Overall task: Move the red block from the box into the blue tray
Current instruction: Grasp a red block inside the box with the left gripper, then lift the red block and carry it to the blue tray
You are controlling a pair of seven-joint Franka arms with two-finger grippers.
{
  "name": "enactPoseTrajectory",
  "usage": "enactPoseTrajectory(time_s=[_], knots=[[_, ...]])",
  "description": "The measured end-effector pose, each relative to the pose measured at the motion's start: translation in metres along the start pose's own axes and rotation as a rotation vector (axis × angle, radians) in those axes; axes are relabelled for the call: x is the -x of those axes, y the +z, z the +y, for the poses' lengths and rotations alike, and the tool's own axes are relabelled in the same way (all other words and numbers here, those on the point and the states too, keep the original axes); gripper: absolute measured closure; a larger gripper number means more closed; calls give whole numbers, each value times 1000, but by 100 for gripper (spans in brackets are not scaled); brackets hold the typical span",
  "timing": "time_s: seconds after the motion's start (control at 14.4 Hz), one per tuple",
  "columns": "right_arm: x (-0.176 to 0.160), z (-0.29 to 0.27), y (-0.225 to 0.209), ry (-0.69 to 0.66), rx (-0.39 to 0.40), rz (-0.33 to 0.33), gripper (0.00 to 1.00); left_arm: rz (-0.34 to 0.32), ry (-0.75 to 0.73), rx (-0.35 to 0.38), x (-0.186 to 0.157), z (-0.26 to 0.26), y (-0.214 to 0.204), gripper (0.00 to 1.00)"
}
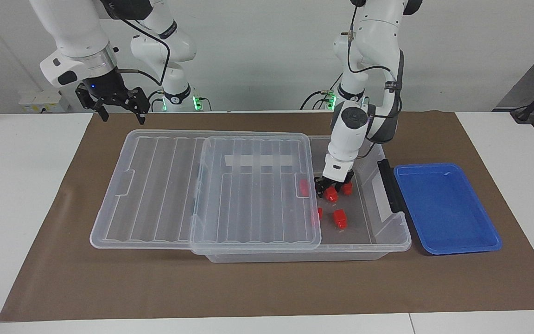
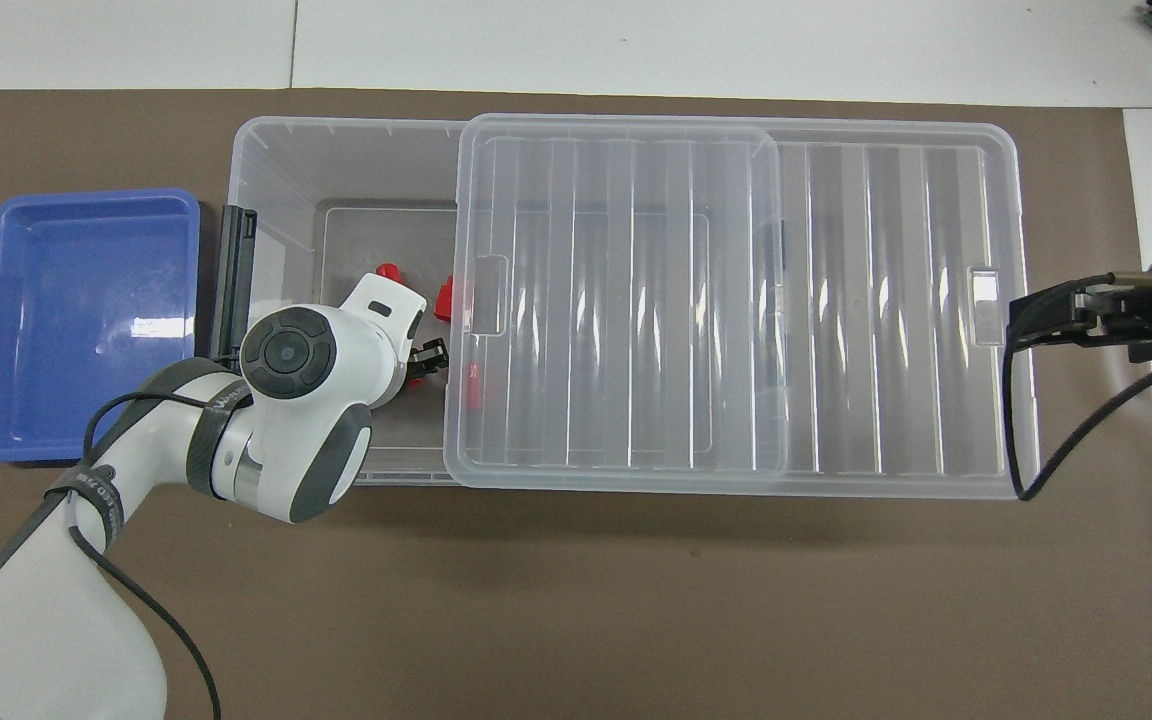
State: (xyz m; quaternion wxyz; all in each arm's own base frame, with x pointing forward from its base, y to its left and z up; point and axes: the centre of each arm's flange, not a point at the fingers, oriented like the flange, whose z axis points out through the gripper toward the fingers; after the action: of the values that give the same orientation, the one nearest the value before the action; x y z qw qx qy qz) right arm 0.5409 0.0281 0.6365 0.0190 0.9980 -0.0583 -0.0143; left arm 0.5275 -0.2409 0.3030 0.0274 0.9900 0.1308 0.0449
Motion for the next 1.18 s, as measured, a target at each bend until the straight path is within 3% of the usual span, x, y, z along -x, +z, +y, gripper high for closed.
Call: enactPoseTrajectory(time_s=[0.14, 0.21, 0.55, 0.83, 1.18], knots=[[0, 1, 0, 2, 0, 0, 0, 1, 3, 0, 0, 2, -2, 63], [0, 1, 0, 2, 0, 0, 0, 0, 3, 0, -1, 3, -4, 65], [0, 1, 0, 2, 0, 0, 0, -38, -2, -37, -25, 20, -53, 65], [0, 1, 0, 2, 0, 0, 0, -101, 23, -138, -44, 20, -123, 65], [0, 1, 0, 2, 0, 0, 0, -152, 101, -177, -65, -7, -209, 65]])
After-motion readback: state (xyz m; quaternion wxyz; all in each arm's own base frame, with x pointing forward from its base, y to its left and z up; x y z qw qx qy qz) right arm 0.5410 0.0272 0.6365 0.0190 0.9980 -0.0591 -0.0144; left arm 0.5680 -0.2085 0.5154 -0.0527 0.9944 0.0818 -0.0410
